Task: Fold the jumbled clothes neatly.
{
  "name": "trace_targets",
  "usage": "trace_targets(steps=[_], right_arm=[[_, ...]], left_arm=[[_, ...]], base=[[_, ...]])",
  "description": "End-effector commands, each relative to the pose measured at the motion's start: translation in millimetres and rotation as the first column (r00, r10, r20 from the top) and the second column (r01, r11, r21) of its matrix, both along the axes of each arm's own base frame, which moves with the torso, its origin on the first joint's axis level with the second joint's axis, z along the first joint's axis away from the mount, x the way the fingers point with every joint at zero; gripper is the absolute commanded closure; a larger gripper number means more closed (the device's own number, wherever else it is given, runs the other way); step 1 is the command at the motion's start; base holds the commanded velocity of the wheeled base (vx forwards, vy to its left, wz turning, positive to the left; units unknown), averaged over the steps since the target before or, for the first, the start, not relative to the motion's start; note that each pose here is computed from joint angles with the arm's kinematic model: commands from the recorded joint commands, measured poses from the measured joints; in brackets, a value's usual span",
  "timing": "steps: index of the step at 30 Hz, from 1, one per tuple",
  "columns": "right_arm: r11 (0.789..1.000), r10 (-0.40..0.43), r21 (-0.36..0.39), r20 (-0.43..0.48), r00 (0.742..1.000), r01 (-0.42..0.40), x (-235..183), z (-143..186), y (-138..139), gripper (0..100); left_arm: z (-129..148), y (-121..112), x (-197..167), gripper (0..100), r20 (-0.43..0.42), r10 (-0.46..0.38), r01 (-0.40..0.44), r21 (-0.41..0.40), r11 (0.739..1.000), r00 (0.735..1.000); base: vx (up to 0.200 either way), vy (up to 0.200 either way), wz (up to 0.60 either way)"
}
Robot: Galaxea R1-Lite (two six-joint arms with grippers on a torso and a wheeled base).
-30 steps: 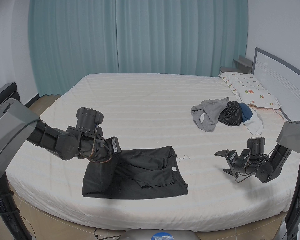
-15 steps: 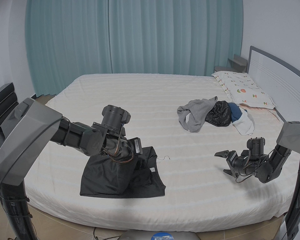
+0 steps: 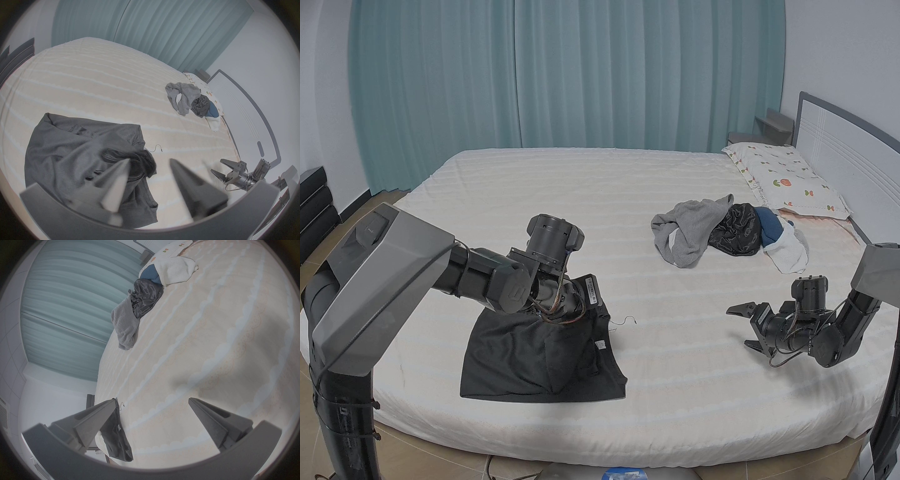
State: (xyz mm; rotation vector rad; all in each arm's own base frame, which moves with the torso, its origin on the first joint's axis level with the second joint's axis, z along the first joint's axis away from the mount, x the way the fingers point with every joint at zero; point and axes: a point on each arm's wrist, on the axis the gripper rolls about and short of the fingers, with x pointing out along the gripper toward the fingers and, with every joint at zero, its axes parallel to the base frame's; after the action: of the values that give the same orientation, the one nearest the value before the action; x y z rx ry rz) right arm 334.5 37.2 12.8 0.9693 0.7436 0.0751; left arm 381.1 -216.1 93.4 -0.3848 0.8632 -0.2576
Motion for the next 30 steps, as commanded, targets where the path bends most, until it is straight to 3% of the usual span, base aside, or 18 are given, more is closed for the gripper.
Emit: trace_targets(steps=[1,9,14,19,24,27,30], right_arm=[[1.000,0.001,0.000,-0.002,1.000,-0.001,0.0,-0.8,0.1,0],[1.000,0.002,0.000,-0.007,1.000,-0.002,-1.1,-1.5,0.5,0],[1.000,0.001,-0.001,-0.005,1.000,-0.001,-1.5,-0.8,0.5,0],[1.000,0.009,-0.003,-0.012,1.000,-0.010,-3.2,-2.3,2.9,0],[1.000,0.009,-0.005,-0.013,1.000,-0.009,-3.2,-2.8,2.8,0],[1.000,0.008,-0.006,-0.012,1.000,-0.008,-3.2,-2.3,2.8,0],[1.000,0.009,-0.006,-0.013,1.000,-0.009,-3.6,-2.5,3.3,0]], left_arm=[[-2.0,-2.5,0.2,0,-0.002,0.004,-0.004,-0.008,1.000,1.000],[12.4,7.6,-4.2,0,-0.014,0.070,-0.071,-0.062,0.996,0.997],[17.3,38.4,-6.6,0,-0.050,0.162,-0.166,-0.102,0.981,0.986],[8.5,72.5,-15.5,0,-0.072,0.261,-0.269,-0.135,0.954,0.963],[-0.2,107.0,-21.8,0,-0.119,0.384,-0.401,-0.192,0.896,0.916],[-8.6,122.4,-24.8,0,-0.147,0.401,-0.425,-0.210,0.881,0.904],[-25.2,139.1,-33.9,0,-0.240,0.384,-0.442,-0.282,0.851,0.892]], base=[[0.000,0.000,0.00],[0.000,0.000,0.00],[0.000,0.000,0.00],[0.000,0.000,0.00],[0.000,0.000,0.00],[0.000,0.200,0.00],[0.000,0.200,0.00]])
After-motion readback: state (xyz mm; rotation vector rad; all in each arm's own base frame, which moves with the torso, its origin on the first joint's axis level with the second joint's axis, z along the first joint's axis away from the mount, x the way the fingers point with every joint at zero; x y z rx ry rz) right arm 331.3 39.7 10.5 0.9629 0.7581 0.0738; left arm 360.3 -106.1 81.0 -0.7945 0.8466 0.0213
